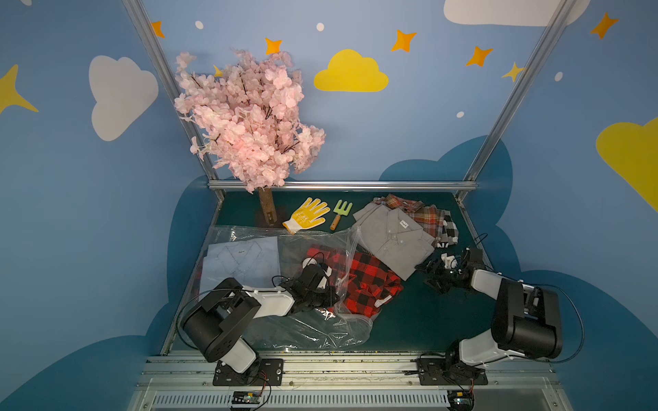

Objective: Take the shirt out of the vacuum bag
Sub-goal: Place the shirt at the center of the board.

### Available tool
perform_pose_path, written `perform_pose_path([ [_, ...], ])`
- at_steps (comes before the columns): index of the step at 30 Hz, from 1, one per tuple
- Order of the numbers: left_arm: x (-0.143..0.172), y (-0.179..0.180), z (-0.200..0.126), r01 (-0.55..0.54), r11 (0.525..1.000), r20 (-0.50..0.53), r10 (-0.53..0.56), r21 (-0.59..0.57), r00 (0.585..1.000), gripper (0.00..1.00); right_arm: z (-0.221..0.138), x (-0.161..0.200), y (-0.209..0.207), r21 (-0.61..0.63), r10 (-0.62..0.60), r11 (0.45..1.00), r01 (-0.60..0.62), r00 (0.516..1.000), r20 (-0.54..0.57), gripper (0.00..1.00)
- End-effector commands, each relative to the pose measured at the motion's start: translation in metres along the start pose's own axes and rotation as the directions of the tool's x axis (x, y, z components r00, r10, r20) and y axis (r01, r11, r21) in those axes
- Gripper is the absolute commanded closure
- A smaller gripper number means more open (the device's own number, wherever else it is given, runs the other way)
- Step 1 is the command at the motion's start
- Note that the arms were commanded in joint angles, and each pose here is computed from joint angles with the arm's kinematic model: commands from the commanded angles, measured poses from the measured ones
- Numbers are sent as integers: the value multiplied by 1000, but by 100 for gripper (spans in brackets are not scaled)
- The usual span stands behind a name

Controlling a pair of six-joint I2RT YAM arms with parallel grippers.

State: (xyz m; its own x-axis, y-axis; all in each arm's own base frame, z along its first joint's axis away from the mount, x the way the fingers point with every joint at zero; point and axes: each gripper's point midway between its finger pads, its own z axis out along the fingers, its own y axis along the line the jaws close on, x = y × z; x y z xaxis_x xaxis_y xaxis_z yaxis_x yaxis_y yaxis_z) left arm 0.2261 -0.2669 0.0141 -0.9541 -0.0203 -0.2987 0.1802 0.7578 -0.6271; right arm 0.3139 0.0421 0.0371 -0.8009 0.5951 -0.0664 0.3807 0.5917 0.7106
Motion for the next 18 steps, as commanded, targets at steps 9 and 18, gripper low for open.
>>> perform_pose_path([
  [9, 55, 48, 3, 49, 982, -178, -82, -181, 981, 97, 29, -49, -14, 124, 18, 992, -34, 992, 128, 26],
  [18, 53, 47, 3, 48, 983, -174, -80, -177, 982, 97, 51, -53, -8, 231, -13, 973, -6, 997, 77, 36],
])
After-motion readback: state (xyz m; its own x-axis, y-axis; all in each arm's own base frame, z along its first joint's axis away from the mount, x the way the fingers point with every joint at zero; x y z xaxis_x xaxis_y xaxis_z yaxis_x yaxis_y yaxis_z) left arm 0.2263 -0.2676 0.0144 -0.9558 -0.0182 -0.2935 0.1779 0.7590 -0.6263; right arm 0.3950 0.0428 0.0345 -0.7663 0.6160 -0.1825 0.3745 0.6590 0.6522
